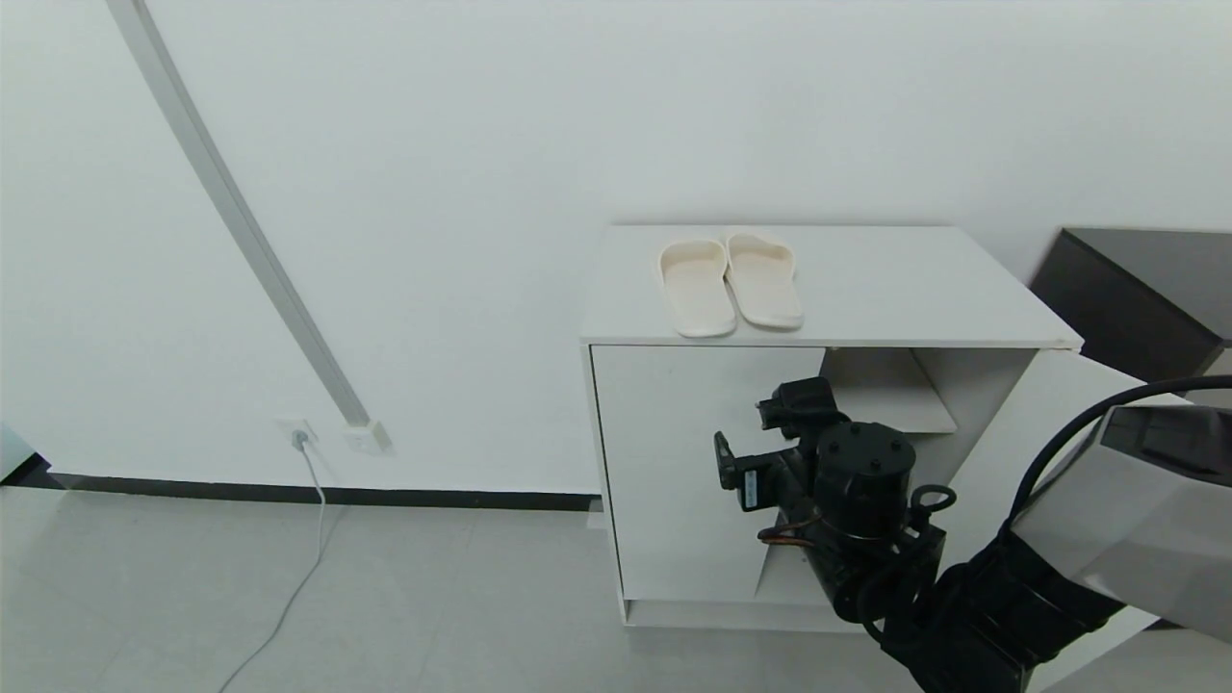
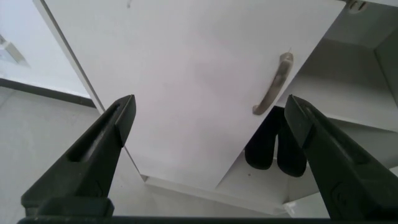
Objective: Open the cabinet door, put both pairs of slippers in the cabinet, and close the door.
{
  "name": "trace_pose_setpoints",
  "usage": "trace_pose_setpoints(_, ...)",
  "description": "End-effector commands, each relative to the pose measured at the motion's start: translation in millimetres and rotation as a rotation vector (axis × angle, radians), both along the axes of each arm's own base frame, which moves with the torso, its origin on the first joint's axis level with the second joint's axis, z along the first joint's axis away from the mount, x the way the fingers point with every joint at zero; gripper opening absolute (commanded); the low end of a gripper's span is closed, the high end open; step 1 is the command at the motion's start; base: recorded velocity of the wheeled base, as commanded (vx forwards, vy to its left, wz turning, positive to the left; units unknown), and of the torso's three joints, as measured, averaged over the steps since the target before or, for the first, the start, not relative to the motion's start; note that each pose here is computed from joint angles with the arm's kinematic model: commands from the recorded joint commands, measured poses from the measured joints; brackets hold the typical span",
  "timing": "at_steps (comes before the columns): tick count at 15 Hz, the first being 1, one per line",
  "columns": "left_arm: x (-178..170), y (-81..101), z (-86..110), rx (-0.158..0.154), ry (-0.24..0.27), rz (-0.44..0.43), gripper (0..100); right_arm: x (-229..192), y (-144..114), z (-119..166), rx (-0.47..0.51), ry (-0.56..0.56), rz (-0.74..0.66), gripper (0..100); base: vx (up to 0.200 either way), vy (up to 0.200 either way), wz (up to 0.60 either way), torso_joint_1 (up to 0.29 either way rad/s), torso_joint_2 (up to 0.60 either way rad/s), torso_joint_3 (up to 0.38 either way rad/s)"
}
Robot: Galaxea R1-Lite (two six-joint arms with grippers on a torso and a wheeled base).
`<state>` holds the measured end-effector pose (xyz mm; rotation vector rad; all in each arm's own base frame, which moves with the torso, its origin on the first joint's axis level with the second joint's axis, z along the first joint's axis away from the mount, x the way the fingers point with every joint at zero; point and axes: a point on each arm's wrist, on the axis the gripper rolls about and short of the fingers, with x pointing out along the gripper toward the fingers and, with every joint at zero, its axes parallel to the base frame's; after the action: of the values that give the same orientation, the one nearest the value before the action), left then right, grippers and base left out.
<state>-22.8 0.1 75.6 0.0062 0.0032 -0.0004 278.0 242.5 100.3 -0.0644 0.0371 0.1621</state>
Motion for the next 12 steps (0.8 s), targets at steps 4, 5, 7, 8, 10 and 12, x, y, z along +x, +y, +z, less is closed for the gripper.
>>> trace_pose_setpoints(4,0.1,0.0,0.1,0.0,0.001,0.0,0,-0.3,0.7,1.0,0.006,-0.007,0.003,100,0.0,0.0,0.0,0.0,0.0,0.0)
trace_pose_setpoints(5,0.0,0.0,0.0,0.0,0.0,0.0,0,-1.1,0.7,1.8,-0.002,-0.009,0.005,100,0.0,0.0,0.0,0.0,0.0,0.0)
trace_pose_setpoints(7,0.0,0.0,0.0,0.0,0.0,0.0,0,-12.1,2.6,11.1,0.002,-0.019,0.032,100,0.0,0.0,0.0,0.0,0.0,0.0)
trace_pose_setpoints(8,0.1,0.0,0.1,0.002,0.001,0.0,0,-14.7,3.2,16.0,0.007,-0.025,0.04,100,0.0,0.0,0.0,0.0,0.0,0.0)
trace_pose_setpoints(10,0.0,0.0,0.0,0.002,0.0,0.0,0,-20.7,0.3,37.1,-0.009,0.013,0.047,100,0.0,0.0,0.0,0.0,0.0,0.0)
trace_pose_setpoints(12,0.0,0.0,0.0,0.002,0.0,0.0,0,-18.0,3.0,56.5,0.005,0.048,0.044,100,0.0,0.0,0.0,0.0,0.0,0.0)
